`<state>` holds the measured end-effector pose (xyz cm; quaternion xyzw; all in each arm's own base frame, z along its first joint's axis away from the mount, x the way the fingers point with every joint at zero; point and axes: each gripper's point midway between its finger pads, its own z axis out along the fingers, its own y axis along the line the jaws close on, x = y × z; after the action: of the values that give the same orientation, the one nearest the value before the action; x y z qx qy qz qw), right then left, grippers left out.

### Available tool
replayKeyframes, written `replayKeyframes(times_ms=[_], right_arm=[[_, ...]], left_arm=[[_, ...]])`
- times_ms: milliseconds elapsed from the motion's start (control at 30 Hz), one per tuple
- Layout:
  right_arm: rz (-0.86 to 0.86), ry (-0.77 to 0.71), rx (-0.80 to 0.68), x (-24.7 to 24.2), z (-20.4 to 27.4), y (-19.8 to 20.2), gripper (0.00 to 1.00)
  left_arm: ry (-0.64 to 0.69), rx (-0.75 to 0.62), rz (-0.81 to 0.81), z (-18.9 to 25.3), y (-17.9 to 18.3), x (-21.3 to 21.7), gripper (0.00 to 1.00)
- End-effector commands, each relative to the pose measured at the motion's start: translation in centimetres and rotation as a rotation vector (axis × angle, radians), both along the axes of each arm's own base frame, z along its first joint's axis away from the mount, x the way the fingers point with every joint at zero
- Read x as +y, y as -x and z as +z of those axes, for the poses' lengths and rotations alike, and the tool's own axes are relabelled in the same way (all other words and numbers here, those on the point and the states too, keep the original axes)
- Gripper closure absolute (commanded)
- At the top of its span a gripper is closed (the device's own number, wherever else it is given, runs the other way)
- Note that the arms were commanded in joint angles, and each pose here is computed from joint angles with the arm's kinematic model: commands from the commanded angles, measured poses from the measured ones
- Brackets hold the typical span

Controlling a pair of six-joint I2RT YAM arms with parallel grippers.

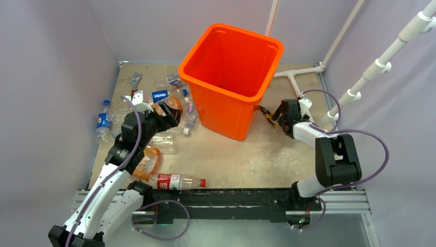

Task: Put the plastic bottles in the bin
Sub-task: Pick up the plastic bottle at the center of the board.

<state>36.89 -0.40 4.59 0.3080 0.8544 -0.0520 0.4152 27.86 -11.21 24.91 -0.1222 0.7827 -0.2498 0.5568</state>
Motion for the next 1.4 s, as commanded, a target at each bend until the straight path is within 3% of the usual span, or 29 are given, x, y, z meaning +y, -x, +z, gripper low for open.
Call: replayKeyframes(times_ms=[0, 133, 367, 567, 767, 1167, 1267, 1367], right_arm=[[0.020, -0.047, -0.037, 0.6, 0.7, -0.9, 0.12], [0.023, -0.046, -0.047, 0.5, 1.0, -0.7, 0.19], [0.021, -0.043, -0.101, 0.3, 2.8, -0.2, 0.53], [0.058, -0.048, -0.186, 0.7, 6.3, 0.4, 0.67], [0.195, -0.029, -0.421, 4.7, 13.9, 2.8, 0.69], [0.162, 0.066, -0.553, 3.4, 22.6, 7.0, 0.72], [0.223, 0.047, -0.676, 3.8, 26.8, 8.2, 0.72], [0.413, 0.022, -0.882, 6.1, 32.0, 10.2, 0.72]], left_arm=[[0.018, -0.029, 0.003, 0.9, 0.0, 0.1, 0.06], [0.019, -0.029, 0.003, 0.9, 0.0, 0.1, 0.06], [0.021, -0.028, 0.000, 0.8, -0.1, 0.0, 0.06], [0.016, -0.024, 0.013, 0.8, -0.2, 0.2, 0.06], [-0.001, -0.057, 0.127, 2.2, -0.4, 2.3, 0.06], [0.041, -0.223, 0.263, 10.3, 0.2, 5.1, 0.06], [0.063, -0.260, 0.254, 12.2, 0.0, 4.9, 0.06], [0.093, -0.329, 0.219, 14.9, 0.0, 4.2, 0.07]])
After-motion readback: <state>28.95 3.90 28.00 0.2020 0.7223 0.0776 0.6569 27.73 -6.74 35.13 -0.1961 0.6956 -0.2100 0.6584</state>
